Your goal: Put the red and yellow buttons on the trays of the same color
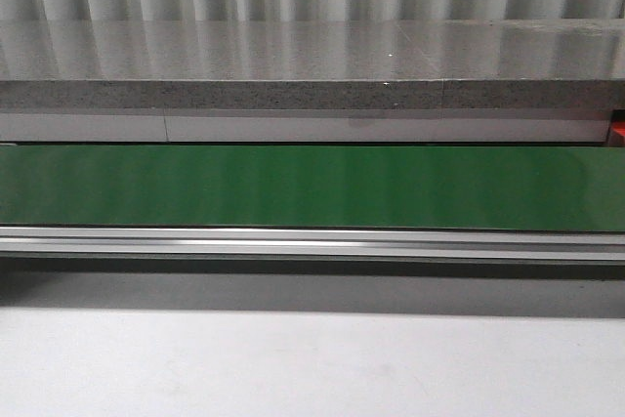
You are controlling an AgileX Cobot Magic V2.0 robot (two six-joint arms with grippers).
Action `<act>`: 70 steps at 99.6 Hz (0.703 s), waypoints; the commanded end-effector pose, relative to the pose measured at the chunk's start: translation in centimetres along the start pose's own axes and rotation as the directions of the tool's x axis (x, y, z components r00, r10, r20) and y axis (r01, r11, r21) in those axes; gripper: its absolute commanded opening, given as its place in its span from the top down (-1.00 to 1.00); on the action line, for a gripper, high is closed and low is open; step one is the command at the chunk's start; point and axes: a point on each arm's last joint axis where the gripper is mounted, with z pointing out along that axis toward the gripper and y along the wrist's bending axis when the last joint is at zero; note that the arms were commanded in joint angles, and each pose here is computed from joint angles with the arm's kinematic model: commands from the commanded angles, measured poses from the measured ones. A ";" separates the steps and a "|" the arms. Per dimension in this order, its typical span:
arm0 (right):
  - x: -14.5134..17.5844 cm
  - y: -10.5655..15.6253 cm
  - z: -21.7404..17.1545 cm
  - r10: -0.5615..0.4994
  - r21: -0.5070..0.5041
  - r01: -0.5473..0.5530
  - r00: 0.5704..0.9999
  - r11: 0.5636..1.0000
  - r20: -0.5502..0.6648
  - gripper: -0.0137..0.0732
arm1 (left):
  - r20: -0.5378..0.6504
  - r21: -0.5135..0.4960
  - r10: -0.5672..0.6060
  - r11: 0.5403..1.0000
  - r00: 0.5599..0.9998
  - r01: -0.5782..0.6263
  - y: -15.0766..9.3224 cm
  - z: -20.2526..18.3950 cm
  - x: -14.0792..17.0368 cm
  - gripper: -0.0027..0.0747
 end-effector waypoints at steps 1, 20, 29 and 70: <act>-1.4 0.0 -0.3 -0.014 -0.001 0.014 0.993 1.000 0.120 0.97 | 0.110 0.018 -0.035 0.999 0.993 0.033 -0.1 -0.2 -0.2 0.98; -1.4 0.0 -0.3 -0.014 -0.001 0.014 0.993 1.000 0.120 0.97 | 0.138 0.026 -0.037 0.999 0.990 0.034 0.0 -0.1 2.3 0.98; -1.4 0.0 -0.3 -0.014 -0.001 0.014 0.993 1.000 0.120 0.97 | 0.206 0.039 -0.039 0.999 0.978 0.032 0.0 0.0 2.9 0.98; -1.4 0.0 -0.3 -0.014 -0.001 0.014 0.993 1.000 0.120 0.97 | 0.187 0.034 -0.019 0.999 0.982 0.013 0.0 0.0 3.0 0.98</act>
